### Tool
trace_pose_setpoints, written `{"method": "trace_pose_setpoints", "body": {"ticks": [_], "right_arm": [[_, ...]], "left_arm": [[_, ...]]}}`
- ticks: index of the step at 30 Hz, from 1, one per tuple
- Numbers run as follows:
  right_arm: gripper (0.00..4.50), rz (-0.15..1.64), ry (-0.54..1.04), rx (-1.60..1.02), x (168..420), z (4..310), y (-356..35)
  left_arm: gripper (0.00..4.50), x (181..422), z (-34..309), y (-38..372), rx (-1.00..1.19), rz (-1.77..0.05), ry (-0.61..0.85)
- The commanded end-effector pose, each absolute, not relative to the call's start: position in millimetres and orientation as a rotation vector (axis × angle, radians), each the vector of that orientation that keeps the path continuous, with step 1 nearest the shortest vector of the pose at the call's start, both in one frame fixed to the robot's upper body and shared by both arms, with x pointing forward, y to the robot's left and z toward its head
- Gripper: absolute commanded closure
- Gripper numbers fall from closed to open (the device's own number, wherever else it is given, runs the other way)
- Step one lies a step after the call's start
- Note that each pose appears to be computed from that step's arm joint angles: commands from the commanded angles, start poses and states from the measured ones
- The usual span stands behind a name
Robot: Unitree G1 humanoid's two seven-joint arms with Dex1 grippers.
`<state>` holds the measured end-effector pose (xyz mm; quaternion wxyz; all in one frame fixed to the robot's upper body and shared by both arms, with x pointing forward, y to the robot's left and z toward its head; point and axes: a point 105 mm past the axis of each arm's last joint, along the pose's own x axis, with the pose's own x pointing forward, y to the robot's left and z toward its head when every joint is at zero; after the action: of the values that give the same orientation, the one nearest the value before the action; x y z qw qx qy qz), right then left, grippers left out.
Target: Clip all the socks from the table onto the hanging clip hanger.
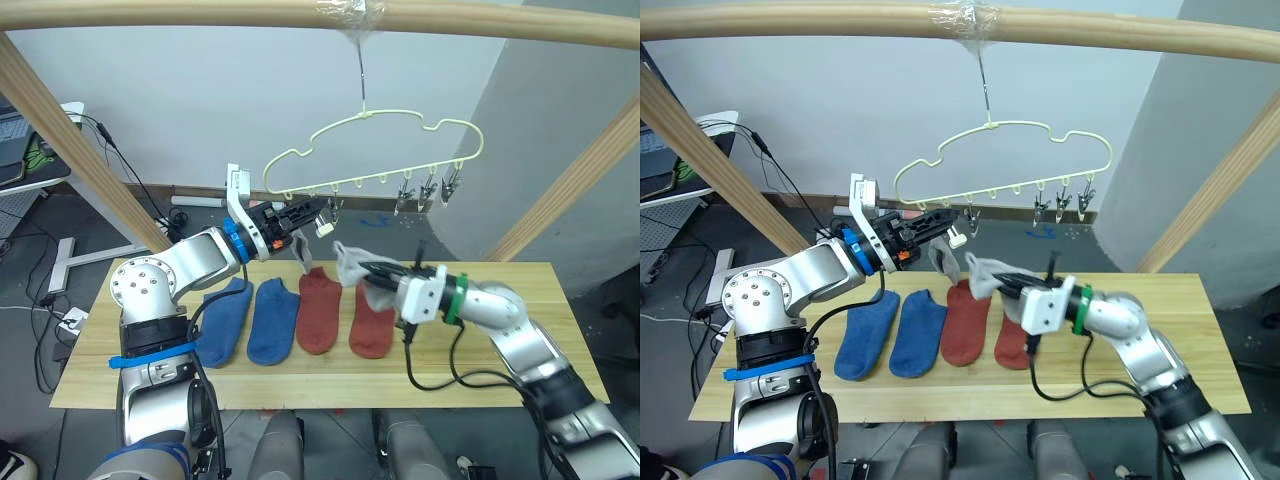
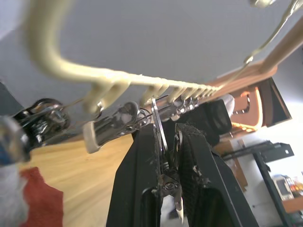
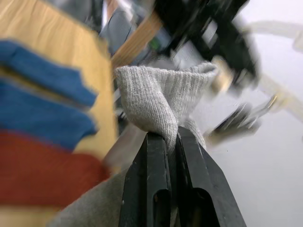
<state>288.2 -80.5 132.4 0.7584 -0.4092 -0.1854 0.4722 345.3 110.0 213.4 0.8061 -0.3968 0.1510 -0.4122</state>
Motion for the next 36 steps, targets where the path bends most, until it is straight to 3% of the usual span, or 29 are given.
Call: {"method": "trace_pose_setpoints", "body": {"ticks": [1,4,6,8,13,16,17,19,27,29,33,36], "right_arm": [[4.49,0.943,-0.294,-0.857,284,128,-99],[4.49,0.891,-0.154,-0.865,288,110,-112],[4.49,0.741,0.093,-0.820,303,67,-144],[4.49,0.643,0.234,-0.779,309,37,-162],[4.49,0.586,0.307,-0.927,321,2,-174],[4.49,0.591,0.321,-0.895,320,-1,-174],[3.95,0.594,0.323,-0.871,320,0,-174],[3.45,0.619,0.325,-0.796,317,3,-170],[0.51,0.640,0.327,-0.600,302,32,-168],[0.02,0.618,0.338,-0.482,301,42,-168],[0.02,0.432,0.374,-0.227,321,48,-179],[0.02,0.344,0.492,-0.129,324,28,-187]], "left_arm": [[4.26,343,223,108,-0.811,-0.899,0.266],[4.26,346,220,108,-0.783,-0.869,0.256],[4.26,349,220,106,-0.780,-0.867,0.248],[4.26,351,219,104,-0.780,-0.870,0.246],[4.26,350,220,100,-0.759,-0.894,0.251],[4.26,351,220,102,-0.754,-0.891,0.252],[4.26,352,220,102,-0.753,-0.889,0.253],[4.26,352,219,103,-0.748,-0.886,0.257],[4.26,351,219,104,-0.749,-0.888,0.256],[4.26,351,219,104,-0.748,-0.889,0.254],[4.26,350,218,104,-0.749,-0.889,0.257],[4.26,350,219,104,-0.749,-0.893,0.256]]}}
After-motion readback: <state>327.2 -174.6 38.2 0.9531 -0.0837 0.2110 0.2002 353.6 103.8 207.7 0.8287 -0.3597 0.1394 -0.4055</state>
